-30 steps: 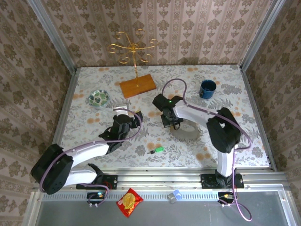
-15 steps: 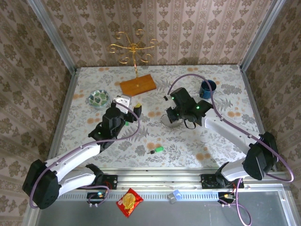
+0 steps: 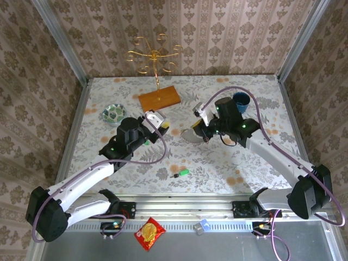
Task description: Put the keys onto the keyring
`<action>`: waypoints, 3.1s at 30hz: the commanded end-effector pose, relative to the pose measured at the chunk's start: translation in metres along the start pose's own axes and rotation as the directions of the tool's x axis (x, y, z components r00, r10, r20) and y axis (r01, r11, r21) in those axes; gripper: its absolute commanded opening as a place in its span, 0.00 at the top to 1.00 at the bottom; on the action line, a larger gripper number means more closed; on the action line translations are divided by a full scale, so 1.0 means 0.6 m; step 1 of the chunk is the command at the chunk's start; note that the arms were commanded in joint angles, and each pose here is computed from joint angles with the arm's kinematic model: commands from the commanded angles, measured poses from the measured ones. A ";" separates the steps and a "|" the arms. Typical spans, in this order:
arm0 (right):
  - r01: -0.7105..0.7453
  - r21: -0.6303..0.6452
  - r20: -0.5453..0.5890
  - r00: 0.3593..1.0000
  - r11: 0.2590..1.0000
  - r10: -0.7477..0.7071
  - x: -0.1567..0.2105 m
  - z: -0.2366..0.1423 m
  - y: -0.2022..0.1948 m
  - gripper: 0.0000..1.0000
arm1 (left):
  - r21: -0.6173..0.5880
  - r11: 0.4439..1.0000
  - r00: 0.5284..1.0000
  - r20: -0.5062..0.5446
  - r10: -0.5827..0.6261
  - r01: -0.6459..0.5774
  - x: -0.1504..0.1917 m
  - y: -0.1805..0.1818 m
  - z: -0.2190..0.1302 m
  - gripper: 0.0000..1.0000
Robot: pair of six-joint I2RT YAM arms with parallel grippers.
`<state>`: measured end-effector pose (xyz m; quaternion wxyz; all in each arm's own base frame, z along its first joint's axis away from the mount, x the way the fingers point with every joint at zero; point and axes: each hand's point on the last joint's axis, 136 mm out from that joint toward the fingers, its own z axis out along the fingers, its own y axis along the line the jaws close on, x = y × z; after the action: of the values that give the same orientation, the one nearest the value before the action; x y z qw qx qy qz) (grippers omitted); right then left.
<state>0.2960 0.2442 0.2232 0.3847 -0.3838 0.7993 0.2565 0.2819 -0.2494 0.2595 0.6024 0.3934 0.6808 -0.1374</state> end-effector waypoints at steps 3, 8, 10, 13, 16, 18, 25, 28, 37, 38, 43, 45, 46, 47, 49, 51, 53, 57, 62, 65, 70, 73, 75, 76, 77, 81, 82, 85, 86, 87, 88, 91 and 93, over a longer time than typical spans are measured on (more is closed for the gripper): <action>0.200 -0.135 0.138 0.974 0.970 -0.182 -0.033 -0.024 0.055 1.00 | 0.134 0.986 0.994 0.049 0.093 -0.099 -0.029 -0.033 0.004 0.52; 0.277 -0.153 0.167 0.953 0.949 -0.251 -0.031 -0.033 0.068 1.00 | 0.265 0.951 0.987 0.076 0.142 -0.157 -0.029 -0.071 0.008 0.54; 0.306 -0.165 0.177 0.944 0.938 -0.277 -0.031 -0.035 0.076 1.00 | 0.337 0.922 0.980 0.106 0.166 -0.192 -0.028 -0.094 0.005 0.58; 0.337 -0.181 0.185 0.934 0.924 -0.304 -0.030 -0.035 0.086 1.00 | 0.411 0.888 0.977 0.136 0.162 -0.204 -0.025 -0.118 0.006 0.59; 0.356 -0.190 0.192 0.927 0.915 -0.321 -0.029 -0.032 0.092 1.00 | 0.487 0.845 0.974 0.156 0.166 -0.222 -0.015 -0.143 0.003 0.62; 0.367 -0.192 0.190 0.924 0.910 -0.333 -0.027 -0.029 0.094 1.00 | 0.519 0.825 0.973 0.161 0.163 -0.224 -0.009 -0.154 0.002 0.65; 0.411 -0.202 0.181 0.908 0.889 -0.378 -0.021 -0.018 0.103 1.00 | 0.590 0.779 0.975 0.171 0.138 -0.214 0.003 -0.178 -0.001 0.70; 0.419 -0.200 0.169 0.905 0.886 -0.390 -0.020 -0.013 0.103 1.00 | 0.605 0.767 0.975 0.183 0.127 -0.213 0.001 -0.183 -0.004 0.73; 0.457 -0.222 0.168 0.888 0.861 -0.428 -0.018 -0.006 0.116 1.00 | 0.635 0.745 0.976 0.195 0.099 -0.203 0.002 -0.194 -0.010 0.77; 0.462 -0.225 0.169 0.885 0.858 -0.433 -0.018 -0.006 0.118 1.00 | 0.636 0.744 0.975 0.197 0.099 -0.204 0.002 -0.195 -0.010 0.78; 0.474 -0.231 0.172 0.879 0.850 -0.444 -0.019 -0.002 0.122 1.00 | 0.645 0.738 0.977 0.191 0.094 -0.197 0.006 -0.197 -0.009 0.84; 0.476 -0.237 0.171 0.879 0.847 -0.446 -0.018 0.000 0.123 1.00 | 0.648 0.736 0.977 0.193 0.092 -0.197 0.005 -0.198 -0.009 0.86; 0.479 -0.240 0.168 0.877 0.844 -0.449 -0.016 0.001 0.124 1.00 | 0.650 0.734 0.977 0.195 0.090 -0.197 0.005 -0.199 -0.009 0.89; 0.482 -0.244 0.166 0.876 0.842 -0.453 -0.014 0.002 0.125 1.00 | 0.649 0.734 0.976 0.196 0.089 -0.197 0.005 -0.199 -0.008 0.91; 0.484 -0.248 0.162 0.875 0.839 -0.457 -0.011 0.004 0.125 1.00 | 0.647 0.735 0.975 0.204 0.089 -0.203 0.006 -0.199 -0.007 0.96; 0.492 -0.250 0.155 0.871 0.834 -0.467 -0.002 0.006 0.124 1.00 | 0.641 0.738 0.973 0.214 0.092 -0.210 0.008 -0.200 -0.005 1.00; 0.501 -0.247 0.140 0.865 0.829 -0.482 0.010 0.011 0.121 1.00 | 0.620 0.752 0.969 0.223 0.103 -0.223 0.015 -0.199 0.002 1.00; 0.498 -0.253 0.102 0.866 0.829 -0.489 0.031 0.023 0.115 1.00 | 0.574 0.775 0.960 0.235 0.152 -0.264 0.031 -0.200 0.014 1.00; 0.489 -0.249 0.057 0.869 0.836 -0.492 0.049 0.030 0.106 0.95 | 0.549 0.785 0.953 0.243 0.179 -0.288 0.043 -0.201 0.018 1.00; 0.486 -0.246 0.034 0.869 0.838 -0.494 0.058 0.033 0.101 0.92 | 0.550 0.783 0.953 0.244 0.180 -0.289 0.050 -0.204 0.017 1.00; 0.484 -0.239 0.005 0.868 0.842 -0.497 0.067 0.034 0.095 0.88 | 0.539 0.792 0.956 0.215 0.197 -0.285 0.067 -0.204 0.023 1.00; 0.488 -0.226 -0.009 0.864 0.843 -0.503 0.070 0.033 0.091 0.87 | 0.541 0.791 0.956 0.211 0.202 -0.286 0.072 -0.206 0.023 1.00; 0.493 -0.218 -0.016 0.861 0.843 -0.508 0.070 0.032 0.088 0.88 | 0.543 0.789 0.956 0.209 0.204 -0.287 0.075 -0.208 0.023 1.00; 0.494 -0.214 -0.019 0.861 0.843 -0.509 0.071 0.032 0.087 0.88 | 0.545 0.788 0.957 0.207 0.205 -0.287 0.076 -0.209 0.022 1.00; 0.494 -0.213 -0.022 0.860 0.843 -0.509 0.071 0.031 0.086 0.88 | 0.545 0.788 0.956 0.209 0.205 -0.288 0.075 -0.210 0.022 1.00; 0.487 -0.218 -0.031 0.863 0.846 -0.505 0.074 0.034 0.085 0.84 | 0.542 0.788 0.955 0.215 0.207 -0.292 0.074 -0.210 0.022 1.00; 0.486 -0.215 -0.037 0.863 0.847 -0.504 0.076 0.036 0.083 0.79 | 0.541 0.789 0.955 0.213 0.205 -0.290 0.075 -0.209 0.022 1.00; 0.486 -0.200 -0.053 0.861 0.851 -0.505 0.080 0.040 0.077 0.76 | 0.541 0.788 0.954 0.216 0.206 -0.293 0.074 -0.210 0.022 1.00; 0.489 -0.195 -0.057 0.860 0.850 -0.507 0.080 0.041 0.075 0.76 | 0.540 0.789 0.954 0.217 0.205 -0.292 0.074 -0.209 0.022 1.00; 0.489 -0.190 -0.065 0.859 0.851 -0.508 0.082 0.042 0.072 0.76 | 0.541 0.789 0.954 0.217 0.205 -0.292 0.074 -0.210 0.021 1.00; 0.491 -0.186 -0.070 0.858 0.851 -0.510 0.083 0.044 0.070 0.76 | 0.542 0.788 0.954 0.217 0.205 -0.293 0.074 -0.210 0.021 1.00; 0.493 -0.181 -0.078 0.855 0.851 -0.512 0.085 0.048 0.066 0.76 | 0.543 0.787 0.954 0.220 0.203 -0.292 0.074 -0.211 0.021 1.00; 0.494 -0.185 -0.081 0.854 0.850 -0.514 0.086 0.050 0.067 0.77 | 0.543 0.787 0.954 0.222 0.201 -0.293 0.073 -0.211 0.021 1.00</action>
<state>0.2564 0.2684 0.1799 0.3699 -0.6178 0.6666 0.1927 0.2067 -0.3206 0.1773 0.5080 0.6223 0.5234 -0.2841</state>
